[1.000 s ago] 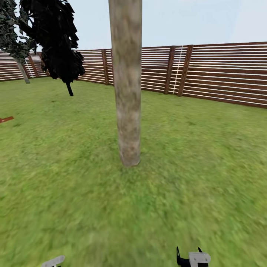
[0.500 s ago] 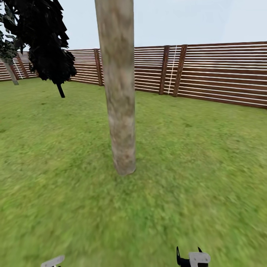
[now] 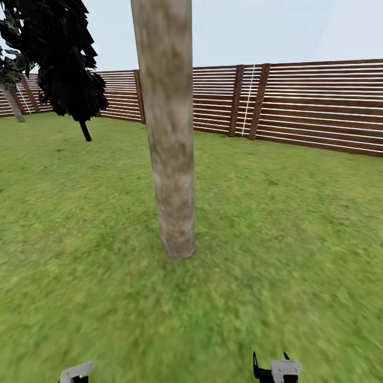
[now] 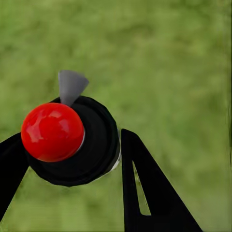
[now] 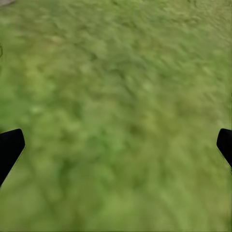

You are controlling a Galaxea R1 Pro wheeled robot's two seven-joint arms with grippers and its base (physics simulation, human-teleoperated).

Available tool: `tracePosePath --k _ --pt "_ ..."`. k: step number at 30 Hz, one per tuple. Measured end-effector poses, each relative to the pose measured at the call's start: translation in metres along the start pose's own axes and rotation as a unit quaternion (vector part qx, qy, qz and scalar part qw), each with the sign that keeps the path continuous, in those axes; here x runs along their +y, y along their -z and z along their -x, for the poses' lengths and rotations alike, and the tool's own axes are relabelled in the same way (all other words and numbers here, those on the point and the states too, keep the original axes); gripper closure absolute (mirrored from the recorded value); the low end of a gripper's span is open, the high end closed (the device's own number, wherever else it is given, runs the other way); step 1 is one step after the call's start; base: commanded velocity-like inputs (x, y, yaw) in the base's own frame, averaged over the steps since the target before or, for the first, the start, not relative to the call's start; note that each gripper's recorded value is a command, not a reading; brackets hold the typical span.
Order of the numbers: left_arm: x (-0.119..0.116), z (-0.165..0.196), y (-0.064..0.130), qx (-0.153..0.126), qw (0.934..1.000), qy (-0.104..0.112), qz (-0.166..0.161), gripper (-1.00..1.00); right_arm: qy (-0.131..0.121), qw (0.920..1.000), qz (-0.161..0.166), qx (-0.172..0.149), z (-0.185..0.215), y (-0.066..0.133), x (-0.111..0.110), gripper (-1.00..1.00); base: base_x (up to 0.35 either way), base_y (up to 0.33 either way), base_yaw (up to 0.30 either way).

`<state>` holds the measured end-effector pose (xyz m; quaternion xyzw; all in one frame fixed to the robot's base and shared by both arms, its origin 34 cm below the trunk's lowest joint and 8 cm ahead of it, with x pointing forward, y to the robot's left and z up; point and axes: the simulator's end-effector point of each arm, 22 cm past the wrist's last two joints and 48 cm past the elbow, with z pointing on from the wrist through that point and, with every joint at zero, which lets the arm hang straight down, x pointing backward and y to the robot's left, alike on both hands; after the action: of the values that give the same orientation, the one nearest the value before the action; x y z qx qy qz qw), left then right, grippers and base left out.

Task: In the garden, pick up the pesticide atomizer on the floor and spray pesticide onto both trees until each tree trunk is fully covered.

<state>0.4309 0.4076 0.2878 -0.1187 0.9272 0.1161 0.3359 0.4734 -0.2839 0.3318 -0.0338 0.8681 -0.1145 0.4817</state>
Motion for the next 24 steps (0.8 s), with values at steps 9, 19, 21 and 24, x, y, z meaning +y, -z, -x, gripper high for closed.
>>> tracePosePath --k 9,19,21,24 --pt "-0.123 0.097 -0.010 -0.072 0.9299 -0.261 -0.249 1.00 0.189 0.9510 0.245 -0.008 0.039 -0.024 0.071 -1.00 0.000 0.000 0.000" --pt "-0.138 0.122 0.038 0.039 0.8166 -0.367 -0.444 1.00 0.247 0.8444 0.474 0.023 0.098 -0.012 0.120 -1.00 0.000 0.000 0.000" --pt "-0.140 0.119 0.044 0.050 0.8026 -0.383 -0.454 1.00 0.272 0.8182 0.506 0.022 0.098 -0.001 0.135 -1.00 0.000 0.000 0.000" --pt "-0.142 0.109 0.047 0.071 0.7843 -0.411 -0.459 1.00 0.284 0.8049 0.521 0.021 0.097 0.005 0.145 -1.00 0.000 0.000 0.000"
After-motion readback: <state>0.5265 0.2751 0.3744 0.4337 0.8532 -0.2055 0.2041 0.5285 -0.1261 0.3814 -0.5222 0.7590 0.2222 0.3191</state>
